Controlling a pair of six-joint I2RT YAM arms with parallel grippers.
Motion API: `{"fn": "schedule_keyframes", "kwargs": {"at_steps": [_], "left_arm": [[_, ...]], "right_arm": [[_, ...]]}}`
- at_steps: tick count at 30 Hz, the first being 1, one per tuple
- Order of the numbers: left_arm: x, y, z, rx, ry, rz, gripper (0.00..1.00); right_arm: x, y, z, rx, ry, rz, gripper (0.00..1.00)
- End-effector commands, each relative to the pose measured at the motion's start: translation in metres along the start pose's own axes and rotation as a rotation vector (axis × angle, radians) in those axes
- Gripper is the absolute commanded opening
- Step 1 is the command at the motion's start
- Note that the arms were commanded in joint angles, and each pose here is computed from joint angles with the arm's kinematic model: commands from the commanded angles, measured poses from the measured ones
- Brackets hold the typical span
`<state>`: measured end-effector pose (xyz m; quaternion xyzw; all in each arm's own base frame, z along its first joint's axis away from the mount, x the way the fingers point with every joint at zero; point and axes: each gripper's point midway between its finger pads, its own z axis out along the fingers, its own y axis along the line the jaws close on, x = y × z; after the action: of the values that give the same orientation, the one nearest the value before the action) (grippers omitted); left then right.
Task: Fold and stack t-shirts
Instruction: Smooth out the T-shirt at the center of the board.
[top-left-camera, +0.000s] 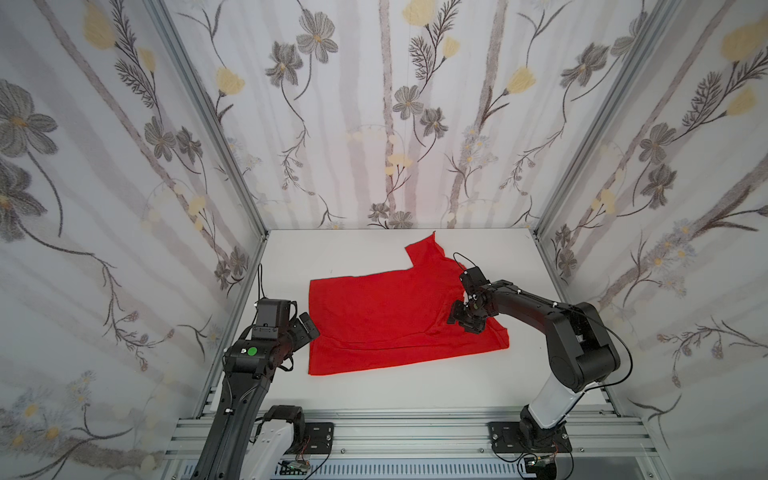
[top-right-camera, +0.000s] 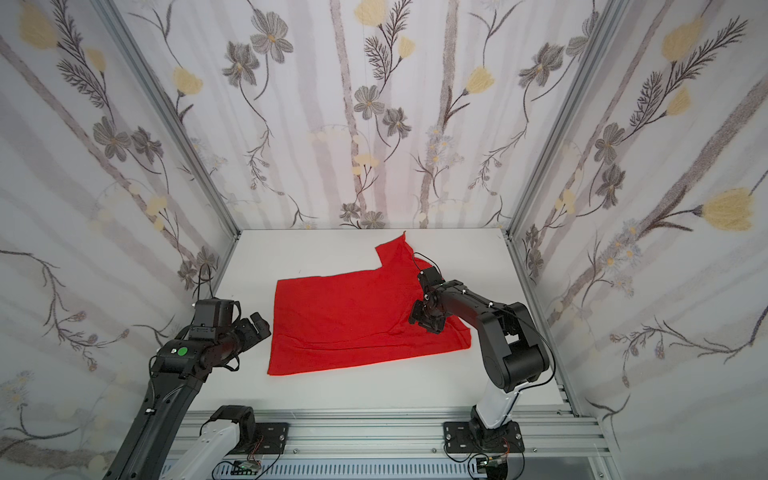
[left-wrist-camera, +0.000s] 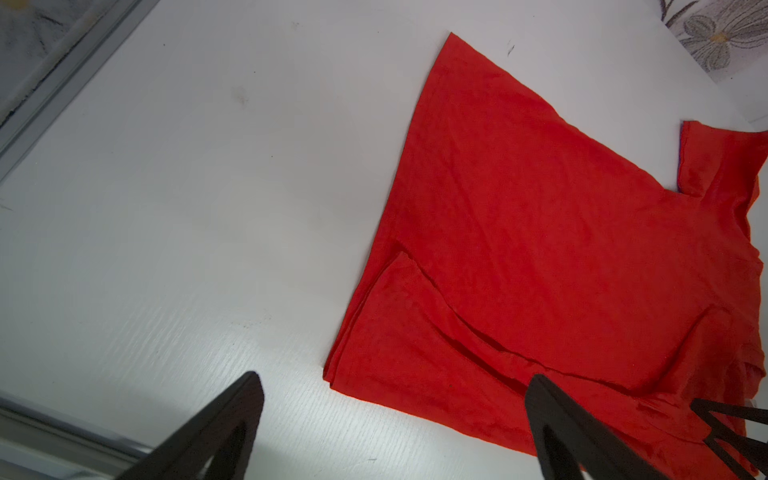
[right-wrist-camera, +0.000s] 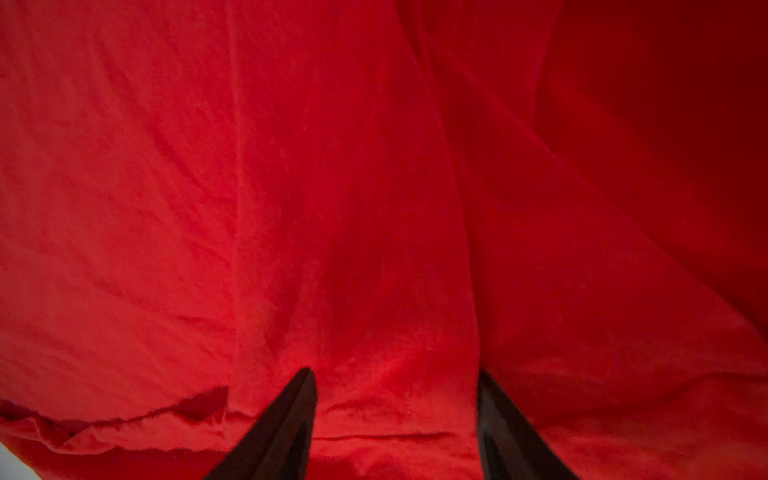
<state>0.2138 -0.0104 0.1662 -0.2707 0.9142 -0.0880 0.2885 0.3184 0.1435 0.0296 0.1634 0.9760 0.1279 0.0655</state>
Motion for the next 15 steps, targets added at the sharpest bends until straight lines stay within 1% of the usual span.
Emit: {"fn": "schedule_keyframes", "kwargs": {"at_steps": [1, 4, 5, 6, 8, 9, 10, 15], "left_arm": [[-0.004, 0.000, -0.002, -0.003, -0.016, 0.001, 1.00], [-0.004, 0.000, -0.003, -0.002, -0.017, 0.000, 1.00], [-0.004, 0.000, -0.003, -0.002, -0.020, 0.001, 1.00], [-0.004, 0.001, -0.004, -0.001, -0.023, 0.001, 1.00], [-0.005, 0.001, -0.005, -0.001, -0.036, -0.003, 1.00], [-0.006, 0.002, -0.005, -0.001, -0.041, -0.005, 1.00], [-0.006, 0.002, -0.006, -0.002, -0.043, -0.005, 1.00], [-0.007, 0.004, -0.008, -0.003, -0.061, -0.008, 1.00]], "right_arm": [[0.000, 0.007, 0.000, -0.026, -0.002, -0.005, 0.47], [-0.003, 0.010, -0.006, -0.038, -0.016, -0.020, 0.33], [-0.003, 0.010, -0.006, -0.041, -0.018, -0.024, 0.29], [-0.003, 0.011, -0.007, -0.045, -0.018, -0.029, 0.23], [-0.004, 0.015, -0.008, -0.059, -0.012, -0.034, 0.08], [-0.005, 0.018, -0.008, -0.066, -0.010, -0.036, 0.03], [-0.006, 0.021, -0.009, -0.076, -0.011, -0.037, 0.00], [-0.021, 0.048, -0.018, -0.139, -0.024, -0.057, 0.00]]}}
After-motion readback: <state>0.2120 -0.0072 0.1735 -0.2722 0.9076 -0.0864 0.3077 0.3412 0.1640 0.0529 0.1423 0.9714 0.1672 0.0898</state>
